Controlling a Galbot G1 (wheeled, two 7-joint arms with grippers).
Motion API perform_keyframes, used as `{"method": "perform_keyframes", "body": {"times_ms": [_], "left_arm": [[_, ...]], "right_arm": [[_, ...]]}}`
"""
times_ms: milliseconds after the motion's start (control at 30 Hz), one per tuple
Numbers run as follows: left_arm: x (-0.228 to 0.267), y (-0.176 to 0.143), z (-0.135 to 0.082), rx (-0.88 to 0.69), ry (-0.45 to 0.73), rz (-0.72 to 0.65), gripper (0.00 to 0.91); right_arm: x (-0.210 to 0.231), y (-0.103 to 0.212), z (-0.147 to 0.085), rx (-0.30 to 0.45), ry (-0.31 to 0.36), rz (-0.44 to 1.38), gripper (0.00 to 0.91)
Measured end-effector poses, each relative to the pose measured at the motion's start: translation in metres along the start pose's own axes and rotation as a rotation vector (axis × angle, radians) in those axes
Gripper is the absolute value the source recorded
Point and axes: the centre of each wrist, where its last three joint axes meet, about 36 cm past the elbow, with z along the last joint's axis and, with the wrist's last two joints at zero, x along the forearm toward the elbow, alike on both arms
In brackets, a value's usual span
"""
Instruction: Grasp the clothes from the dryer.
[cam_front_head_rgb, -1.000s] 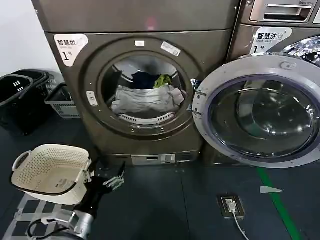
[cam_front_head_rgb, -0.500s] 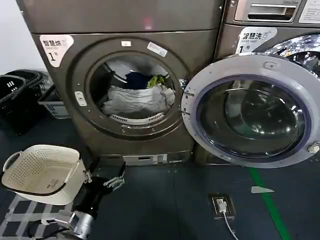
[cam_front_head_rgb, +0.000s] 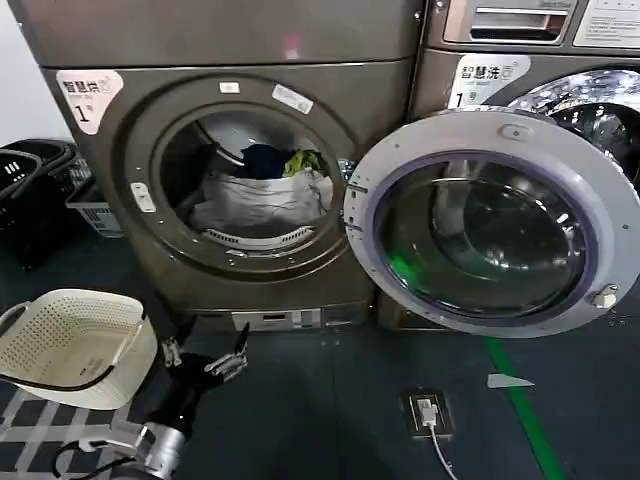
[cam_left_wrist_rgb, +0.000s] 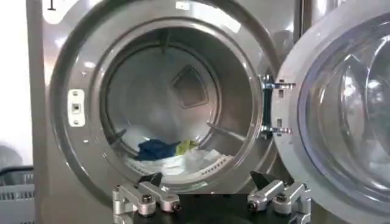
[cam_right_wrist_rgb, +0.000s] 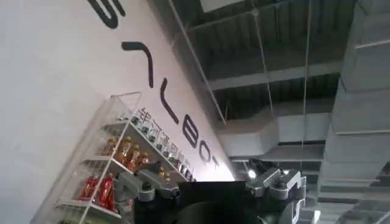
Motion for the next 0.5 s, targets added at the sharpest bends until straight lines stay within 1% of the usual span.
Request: {"method": "perform_keyframes", "body": {"times_ms": [500], "left_arm": [[-0.0057, 0.0008, -0.0031, -0.005, -0.015, -0.010, 0.907]], "right_arm": [[-0.0008, 0.0058, -0.0061, -0.014, -0.026, -0.015, 0.907]]}}
